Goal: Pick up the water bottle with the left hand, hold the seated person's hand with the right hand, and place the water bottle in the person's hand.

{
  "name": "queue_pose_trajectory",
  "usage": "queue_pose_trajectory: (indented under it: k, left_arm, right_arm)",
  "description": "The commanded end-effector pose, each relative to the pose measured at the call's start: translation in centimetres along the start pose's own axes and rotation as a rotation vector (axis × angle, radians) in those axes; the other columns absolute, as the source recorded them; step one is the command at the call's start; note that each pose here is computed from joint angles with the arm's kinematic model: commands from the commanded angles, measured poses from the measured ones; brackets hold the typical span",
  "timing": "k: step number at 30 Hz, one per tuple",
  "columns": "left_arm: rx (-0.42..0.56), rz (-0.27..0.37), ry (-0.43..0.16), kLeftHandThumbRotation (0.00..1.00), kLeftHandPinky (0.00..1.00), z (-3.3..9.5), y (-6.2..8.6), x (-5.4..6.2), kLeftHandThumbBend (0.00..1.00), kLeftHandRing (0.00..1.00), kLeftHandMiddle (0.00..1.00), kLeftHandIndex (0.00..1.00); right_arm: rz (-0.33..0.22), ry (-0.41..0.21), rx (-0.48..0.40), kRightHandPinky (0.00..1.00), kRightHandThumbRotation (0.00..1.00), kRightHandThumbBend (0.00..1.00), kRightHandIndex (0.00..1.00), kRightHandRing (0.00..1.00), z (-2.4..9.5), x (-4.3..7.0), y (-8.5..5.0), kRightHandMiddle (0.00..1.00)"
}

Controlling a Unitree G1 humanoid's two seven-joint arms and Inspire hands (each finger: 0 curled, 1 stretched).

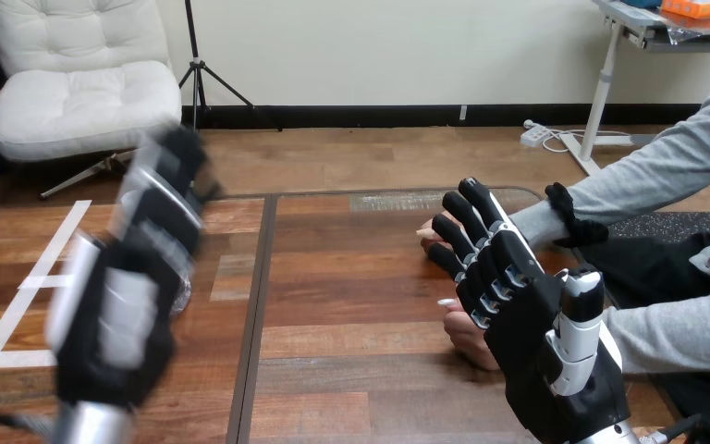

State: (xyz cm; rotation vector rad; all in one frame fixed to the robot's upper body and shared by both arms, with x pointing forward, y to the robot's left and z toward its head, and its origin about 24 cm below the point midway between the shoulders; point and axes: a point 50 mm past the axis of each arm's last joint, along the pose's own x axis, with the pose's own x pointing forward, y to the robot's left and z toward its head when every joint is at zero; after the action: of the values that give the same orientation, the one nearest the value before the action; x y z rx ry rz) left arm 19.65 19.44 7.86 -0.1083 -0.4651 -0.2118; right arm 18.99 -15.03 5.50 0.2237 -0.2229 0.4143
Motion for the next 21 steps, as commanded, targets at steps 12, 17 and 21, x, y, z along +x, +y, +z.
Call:
queue_pose_trajectory:
  k: [12,17,21]
  left_arm:
    - [0.067,0.068,-0.286,0.88,0.95,3.7,2.3,4.3,0.84,0.99,1.00,0.98]
    - [0.085,0.108,-0.320,0.88,0.89,4.1,2.9,4.4,0.85,0.97,0.99,0.96]
    - [0.116,0.136,-0.336,0.89,0.86,4.3,3.3,4.5,0.84,0.96,0.98,0.96]
  right_arm:
    - [0.038,-0.087,-0.023,1.00,1.00,0.99,1.00,1.00,1.7,1.1,0.5,1.00]
    - [0.038,-0.089,-0.022,1.00,1.00,0.99,1.00,1.00,1.7,1.0,0.5,1.00]
    - [0.038,-0.088,-0.022,1.00,1.00,0.99,1.00,1.00,1.7,1.0,0.5,1.00]
